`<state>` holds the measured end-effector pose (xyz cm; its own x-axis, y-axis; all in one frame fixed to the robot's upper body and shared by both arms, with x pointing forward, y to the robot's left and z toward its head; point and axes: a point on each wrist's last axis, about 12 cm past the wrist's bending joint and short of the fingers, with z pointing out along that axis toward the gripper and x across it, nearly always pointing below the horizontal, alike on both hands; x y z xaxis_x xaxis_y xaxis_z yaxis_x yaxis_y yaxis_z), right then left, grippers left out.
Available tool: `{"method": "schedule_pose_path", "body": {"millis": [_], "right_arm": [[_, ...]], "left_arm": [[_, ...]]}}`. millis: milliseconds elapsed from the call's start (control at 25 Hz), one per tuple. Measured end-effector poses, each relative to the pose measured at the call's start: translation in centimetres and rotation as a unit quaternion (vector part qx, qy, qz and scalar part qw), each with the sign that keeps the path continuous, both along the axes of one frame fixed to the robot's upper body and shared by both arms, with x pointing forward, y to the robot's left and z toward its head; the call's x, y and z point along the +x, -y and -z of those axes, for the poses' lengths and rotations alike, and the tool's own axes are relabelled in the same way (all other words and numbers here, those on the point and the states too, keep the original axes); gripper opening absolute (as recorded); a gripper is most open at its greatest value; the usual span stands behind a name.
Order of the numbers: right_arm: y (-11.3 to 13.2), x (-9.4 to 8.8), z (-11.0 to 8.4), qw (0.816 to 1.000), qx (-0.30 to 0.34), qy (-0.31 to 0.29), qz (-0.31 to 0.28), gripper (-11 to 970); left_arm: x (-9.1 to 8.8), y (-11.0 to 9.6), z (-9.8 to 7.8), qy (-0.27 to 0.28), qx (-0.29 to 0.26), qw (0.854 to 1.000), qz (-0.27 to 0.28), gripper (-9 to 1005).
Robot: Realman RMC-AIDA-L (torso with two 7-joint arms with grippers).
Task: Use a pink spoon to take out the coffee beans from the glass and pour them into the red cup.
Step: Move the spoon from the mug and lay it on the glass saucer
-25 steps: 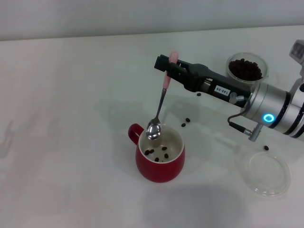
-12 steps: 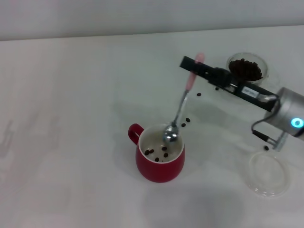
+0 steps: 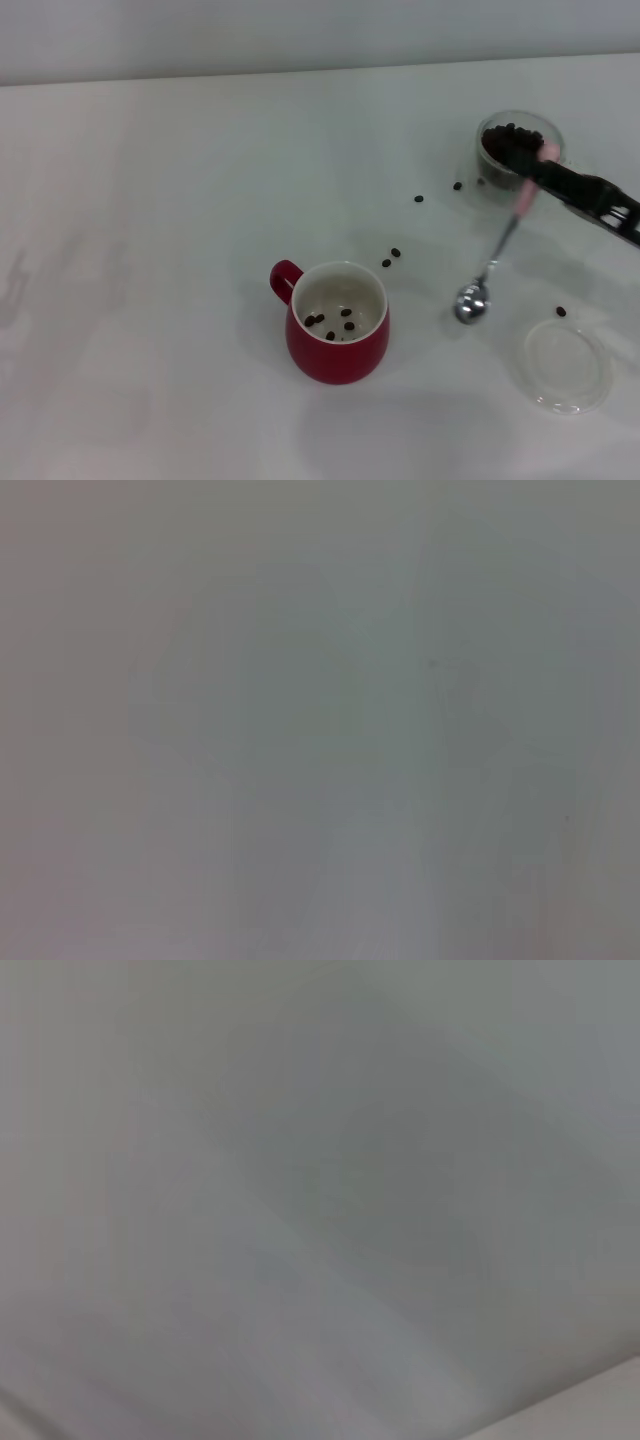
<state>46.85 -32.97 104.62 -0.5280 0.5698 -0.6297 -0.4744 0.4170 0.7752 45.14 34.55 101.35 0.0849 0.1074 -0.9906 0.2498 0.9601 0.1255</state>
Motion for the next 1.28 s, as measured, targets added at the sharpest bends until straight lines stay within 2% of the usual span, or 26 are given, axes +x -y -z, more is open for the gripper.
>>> {"method": "schedule_pose_path", "body": {"millis": [200,240,440,680,880,1280], "right_arm": [[2.4,-1.8,0.3,0.999,-0.02,-0.006,0.03,198],[3.4,-2.7,0.4,0.998,-0.028,-0.01,0.047,198],[5.2,-4.3,0.9,0.995,-0.035,-0.028,0.085,199],[6.1,-6.2,2.0,0.991,-0.044,-0.056,0.115,200],[5.7,-6.6,2.8,0.989,-0.057,-0.073,0.119,201],[4.8,-6.3,4.0,0.984,-0.072,-0.103,0.123,202]], "left_arm": [[0.1,0.0,-0.1,0.001,0.002,1.0,0.001,578],[0.1,0.0,-0.1,0.002,0.002,1.0,0.001,578],[0.1,0.0,-0.1,0.002,0.003,1.0,0.001,580],[0.2,-0.3,-0.2,0.004,0.008,1.0,0.0,580],[0.7,-0.1,-0.3,0.003,0.011,1.0,0.004,579],[1.0,-0.2,-0.4,0.0,0.017,1.0,0.005,577]]}}
